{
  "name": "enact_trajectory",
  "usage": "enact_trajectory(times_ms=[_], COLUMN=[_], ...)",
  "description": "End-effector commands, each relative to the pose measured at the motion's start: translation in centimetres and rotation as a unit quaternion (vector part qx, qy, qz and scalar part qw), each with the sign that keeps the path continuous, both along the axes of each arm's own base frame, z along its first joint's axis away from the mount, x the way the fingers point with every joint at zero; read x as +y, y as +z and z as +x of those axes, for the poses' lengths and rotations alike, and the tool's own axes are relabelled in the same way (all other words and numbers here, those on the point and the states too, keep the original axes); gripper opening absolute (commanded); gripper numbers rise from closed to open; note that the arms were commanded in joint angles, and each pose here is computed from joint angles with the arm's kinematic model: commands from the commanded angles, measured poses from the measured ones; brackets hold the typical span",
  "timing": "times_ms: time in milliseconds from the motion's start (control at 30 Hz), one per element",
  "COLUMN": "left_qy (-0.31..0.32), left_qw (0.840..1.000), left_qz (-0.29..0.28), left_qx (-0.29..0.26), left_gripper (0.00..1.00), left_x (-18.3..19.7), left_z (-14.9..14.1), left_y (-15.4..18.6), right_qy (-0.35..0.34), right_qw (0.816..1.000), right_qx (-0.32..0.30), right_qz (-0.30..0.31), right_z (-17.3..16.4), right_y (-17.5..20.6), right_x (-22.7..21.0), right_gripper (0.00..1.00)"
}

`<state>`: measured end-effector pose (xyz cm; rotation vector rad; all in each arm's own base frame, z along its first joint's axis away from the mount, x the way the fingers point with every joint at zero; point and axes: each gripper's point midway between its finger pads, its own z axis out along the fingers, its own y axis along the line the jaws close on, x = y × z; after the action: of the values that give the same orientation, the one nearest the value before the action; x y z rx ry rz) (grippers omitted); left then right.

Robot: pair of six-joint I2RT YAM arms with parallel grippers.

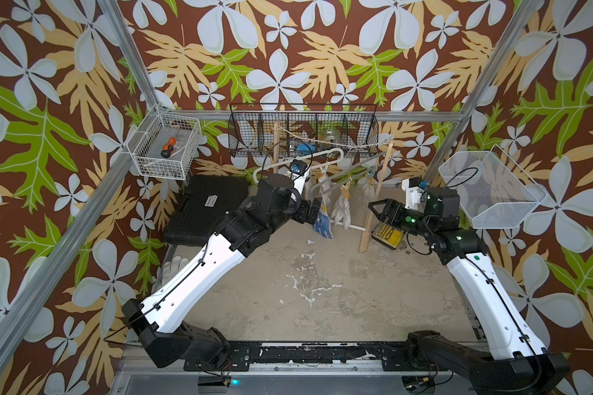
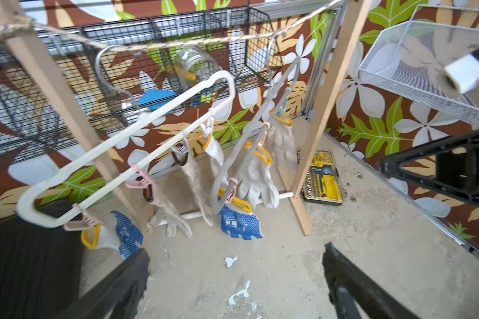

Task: Clip the gloves onto a hanger to dry
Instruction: Place the hanger on the clothesline, then reset both arms

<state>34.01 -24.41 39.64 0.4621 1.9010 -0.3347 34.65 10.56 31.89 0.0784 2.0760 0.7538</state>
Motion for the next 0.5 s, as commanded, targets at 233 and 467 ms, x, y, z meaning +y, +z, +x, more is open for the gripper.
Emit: enact_trajectory(times_ms=[233,467], left_qy=[0.092,0.177], left_qw=[0.994,0.984], left_qz=[-0.019,-0.007], left_qx=[0.050,0.024], left_gripper=[1.00,1.00], left_x=[12.9,17.6], left_z=[0.1,-1.2], left_y=[-10.3,-20.0], right_qy=[-0.102,-0.172], right_qw=[0.957,0.926], right_qx=[-0.151,-0.199], right_qz=[-0.225,-0.272], right_z=[0.0,-2.9], right_y=[-8.4,-14.0], right_x=[-6.3,-9.3], right_gripper=[0.93,1.00])
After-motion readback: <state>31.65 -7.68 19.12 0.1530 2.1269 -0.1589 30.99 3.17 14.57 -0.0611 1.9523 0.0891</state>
